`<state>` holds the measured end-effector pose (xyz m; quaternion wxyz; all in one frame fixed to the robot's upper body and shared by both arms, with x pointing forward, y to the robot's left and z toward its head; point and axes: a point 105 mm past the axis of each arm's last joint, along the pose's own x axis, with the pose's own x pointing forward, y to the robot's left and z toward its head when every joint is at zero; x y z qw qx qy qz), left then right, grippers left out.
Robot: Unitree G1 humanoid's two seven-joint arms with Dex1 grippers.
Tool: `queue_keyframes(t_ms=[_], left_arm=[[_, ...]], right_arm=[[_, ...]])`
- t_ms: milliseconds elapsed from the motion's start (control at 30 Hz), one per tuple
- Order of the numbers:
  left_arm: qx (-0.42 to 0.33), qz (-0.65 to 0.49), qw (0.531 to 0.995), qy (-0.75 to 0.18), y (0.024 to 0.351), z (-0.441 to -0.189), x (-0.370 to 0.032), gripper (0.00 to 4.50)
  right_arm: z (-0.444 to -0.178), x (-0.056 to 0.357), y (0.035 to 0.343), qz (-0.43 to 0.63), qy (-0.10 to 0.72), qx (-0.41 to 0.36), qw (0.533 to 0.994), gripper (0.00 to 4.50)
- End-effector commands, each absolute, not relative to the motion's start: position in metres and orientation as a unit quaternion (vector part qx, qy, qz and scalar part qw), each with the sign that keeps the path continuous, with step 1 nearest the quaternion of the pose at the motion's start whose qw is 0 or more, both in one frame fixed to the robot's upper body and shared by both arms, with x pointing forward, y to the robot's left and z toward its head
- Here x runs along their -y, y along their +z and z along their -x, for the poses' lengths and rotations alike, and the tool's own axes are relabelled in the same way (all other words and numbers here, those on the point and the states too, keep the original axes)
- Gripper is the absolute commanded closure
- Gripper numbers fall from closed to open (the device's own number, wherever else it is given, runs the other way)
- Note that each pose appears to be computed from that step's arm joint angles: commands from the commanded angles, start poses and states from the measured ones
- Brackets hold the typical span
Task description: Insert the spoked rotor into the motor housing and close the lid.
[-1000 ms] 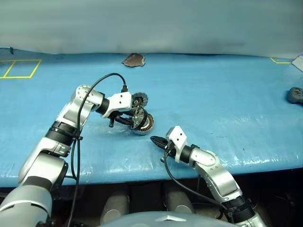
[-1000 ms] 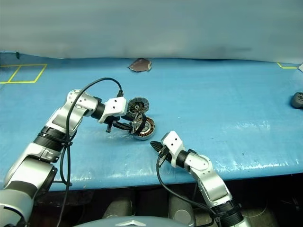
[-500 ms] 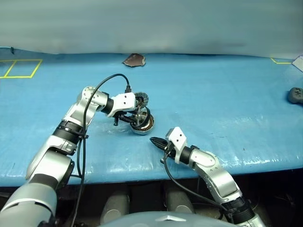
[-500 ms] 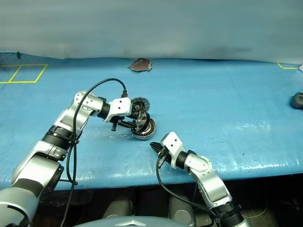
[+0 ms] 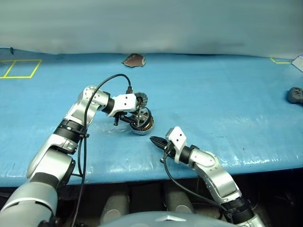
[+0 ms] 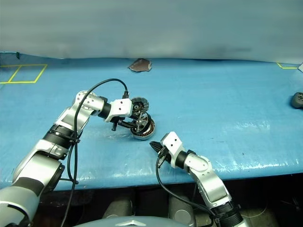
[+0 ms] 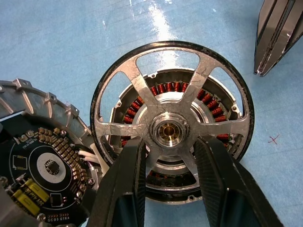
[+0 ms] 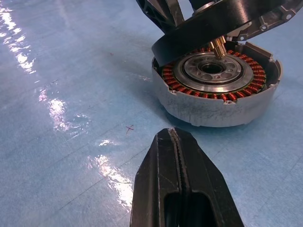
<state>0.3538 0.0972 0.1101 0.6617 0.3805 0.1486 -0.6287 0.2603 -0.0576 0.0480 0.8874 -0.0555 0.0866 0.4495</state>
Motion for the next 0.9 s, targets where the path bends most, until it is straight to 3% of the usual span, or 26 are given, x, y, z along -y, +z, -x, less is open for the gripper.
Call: queue_keyframes(t_ms=[33,200,900], left_arm=[[-0.133,-0.398,0.661,-0.623,0.118,-0.358,-0.101,2.29],[-0.126,-0.389,0.681,-0.607,0.122,-0.364,-0.098,0.67],[-0.130,-0.314,0.703,-0.625,0.138,-0.349,-0.115,0.67]], right_arm=[[-0.261,0.054,0.060,0.060,0.453,-0.059,0.888,4.50],[-0.262,0.055,0.060,0.060,0.451,-0.059,0.888,4.50],[-0.262,0.056,0.064,0.070,0.451,-0.056,0.888,4.50]])
